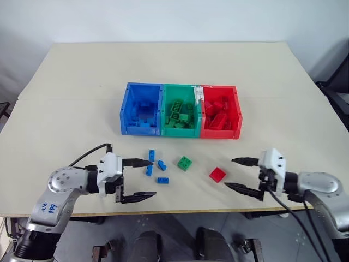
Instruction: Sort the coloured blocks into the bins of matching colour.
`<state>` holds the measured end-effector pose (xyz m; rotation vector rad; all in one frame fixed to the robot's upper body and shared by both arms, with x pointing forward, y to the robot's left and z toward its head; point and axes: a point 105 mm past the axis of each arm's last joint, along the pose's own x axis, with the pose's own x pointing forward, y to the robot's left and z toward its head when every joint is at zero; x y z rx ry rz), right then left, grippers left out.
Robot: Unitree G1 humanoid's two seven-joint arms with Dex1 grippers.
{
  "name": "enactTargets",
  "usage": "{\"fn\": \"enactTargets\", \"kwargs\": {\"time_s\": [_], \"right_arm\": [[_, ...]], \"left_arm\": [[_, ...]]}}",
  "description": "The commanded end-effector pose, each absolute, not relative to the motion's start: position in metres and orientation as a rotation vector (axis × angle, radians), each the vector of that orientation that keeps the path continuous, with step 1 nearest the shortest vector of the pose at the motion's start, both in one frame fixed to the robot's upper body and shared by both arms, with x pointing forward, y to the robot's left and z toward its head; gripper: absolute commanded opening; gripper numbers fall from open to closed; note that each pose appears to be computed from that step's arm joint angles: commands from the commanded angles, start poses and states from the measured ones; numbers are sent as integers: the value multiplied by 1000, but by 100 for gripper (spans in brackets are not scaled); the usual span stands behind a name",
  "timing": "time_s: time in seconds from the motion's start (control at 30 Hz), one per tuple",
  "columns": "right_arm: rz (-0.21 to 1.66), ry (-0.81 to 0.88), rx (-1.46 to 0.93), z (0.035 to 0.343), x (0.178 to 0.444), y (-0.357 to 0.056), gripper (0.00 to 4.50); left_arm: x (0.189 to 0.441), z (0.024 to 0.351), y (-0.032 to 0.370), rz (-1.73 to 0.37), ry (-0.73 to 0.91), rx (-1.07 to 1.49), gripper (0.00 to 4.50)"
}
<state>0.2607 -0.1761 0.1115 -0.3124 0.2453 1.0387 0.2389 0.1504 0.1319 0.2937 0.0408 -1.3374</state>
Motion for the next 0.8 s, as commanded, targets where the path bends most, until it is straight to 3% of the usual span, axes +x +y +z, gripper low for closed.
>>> {"fn": "enactTargets", "kwargs": {"time_s": [0.03, 0.3, 0.4, 0.63, 0.73, 0.8], "right_arm": [[986, 230, -293, 106, 266, -162, 450], [902, 244, -291, 88, 265, -157, 450], [925, 242, -297, 85, 262, -157, 387], [1105, 100, -157, 114, 251, -142, 152], [1094, 19, -155, 134, 267, -141, 145], [1018, -60, -111, 162, 294, -144, 145]], "left_arm": [[235, 144, 157, -1318, 4, 302, 447], [237, 147, 155, -1301, -18, 297, 447], [239, 149, 152, -1299, -39, 292, 450], [239, 152, 151, -1276, -63, 273, 450], [241, 152, 154, -1219, -71, 273, 450], [244, 150, 161, -1140, -75, 266, 450]]}}
